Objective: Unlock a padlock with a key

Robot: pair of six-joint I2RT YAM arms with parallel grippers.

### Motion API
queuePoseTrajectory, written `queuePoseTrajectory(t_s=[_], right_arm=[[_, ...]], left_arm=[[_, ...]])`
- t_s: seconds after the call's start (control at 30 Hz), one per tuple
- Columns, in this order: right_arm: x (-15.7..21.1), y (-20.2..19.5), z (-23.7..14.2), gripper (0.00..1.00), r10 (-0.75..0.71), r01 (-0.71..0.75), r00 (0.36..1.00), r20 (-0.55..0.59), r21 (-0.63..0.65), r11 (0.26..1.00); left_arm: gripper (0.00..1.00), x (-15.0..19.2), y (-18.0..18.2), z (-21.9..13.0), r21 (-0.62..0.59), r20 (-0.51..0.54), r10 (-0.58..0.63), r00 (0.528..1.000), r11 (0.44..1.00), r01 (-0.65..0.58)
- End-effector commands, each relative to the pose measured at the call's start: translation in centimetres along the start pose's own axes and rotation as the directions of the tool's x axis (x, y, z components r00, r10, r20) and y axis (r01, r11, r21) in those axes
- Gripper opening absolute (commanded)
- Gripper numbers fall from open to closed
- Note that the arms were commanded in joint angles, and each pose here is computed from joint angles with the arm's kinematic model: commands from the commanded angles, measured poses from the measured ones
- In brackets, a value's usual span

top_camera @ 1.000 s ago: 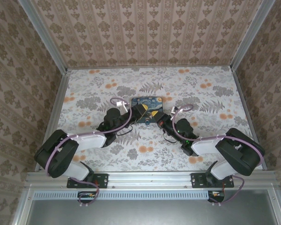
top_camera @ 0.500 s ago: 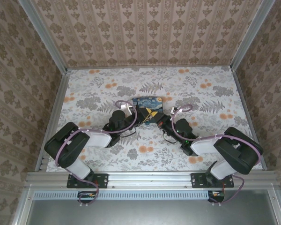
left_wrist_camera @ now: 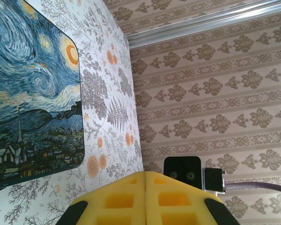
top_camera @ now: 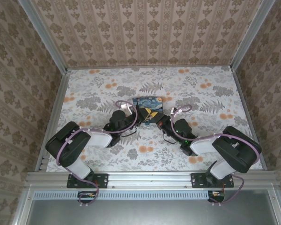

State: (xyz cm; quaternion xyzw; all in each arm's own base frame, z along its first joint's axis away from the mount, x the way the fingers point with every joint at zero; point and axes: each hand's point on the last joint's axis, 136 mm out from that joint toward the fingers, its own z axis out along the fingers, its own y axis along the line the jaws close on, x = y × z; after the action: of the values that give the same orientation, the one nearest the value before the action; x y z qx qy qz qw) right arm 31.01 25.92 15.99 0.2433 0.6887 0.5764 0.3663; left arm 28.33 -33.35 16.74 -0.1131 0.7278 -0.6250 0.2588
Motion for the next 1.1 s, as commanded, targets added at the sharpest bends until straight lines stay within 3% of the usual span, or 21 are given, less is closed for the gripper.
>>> queuePoseTrajectory(t_s=[0.0,0.07,0.17,0.27,0.53,0.77,1.07], right_arm=[[0.1,0.9,0.1,0.0,0.018,-0.018,1.0,0.004,-0.041,0.999],[0.1,1.1,0.0,0.0,0.009,-0.009,1.0,-0.005,-0.05,0.999],[-0.2,1.1,-0.5,0.27,-0.01,0.01,1.0,-0.002,-0.047,0.999],[-0.9,1.0,-1.1,0.38,-0.032,0.032,0.999,0.005,-0.038,0.999],[-2.4,1.7,-2.6,0.38,-0.135,0.135,0.991,0.003,-0.023,0.991],[-1.5,3.2,-2.0,0.39,-0.247,0.237,0.964,-0.1,-0.1,0.966],[-0.5,2.7,-0.5,0.37,-0.173,0.152,0.977,-0.123,-0.164,0.975]], left_arm=[[0.0,-0.3,-1.2,0.7,0.036,0.005,0.023,1.0,0.999,-0.024],[0.0,-0.2,-1.3,0.7,0.04,0.001,0.031,1.0,0.999,-0.031],[0.0,-0.3,-1.2,0.6,0.036,-0.005,0.039,0.999,0.999,-0.039],[0.0,-0.5,-1.0,0.2,0.031,-0.012,0.052,0.999,0.998,-0.051],[0.0,-0.6,-1.6,-0.5,0.061,-0.093,0.088,0.992,0.995,-0.082],[0.0,0.4,-2.8,-1.1,0.075,-0.187,0.155,0.97,0.987,-0.144],[0.0,0.4,-3.6,-1.4,0.082,-0.19,0.168,0.967,0.984,-0.155]])
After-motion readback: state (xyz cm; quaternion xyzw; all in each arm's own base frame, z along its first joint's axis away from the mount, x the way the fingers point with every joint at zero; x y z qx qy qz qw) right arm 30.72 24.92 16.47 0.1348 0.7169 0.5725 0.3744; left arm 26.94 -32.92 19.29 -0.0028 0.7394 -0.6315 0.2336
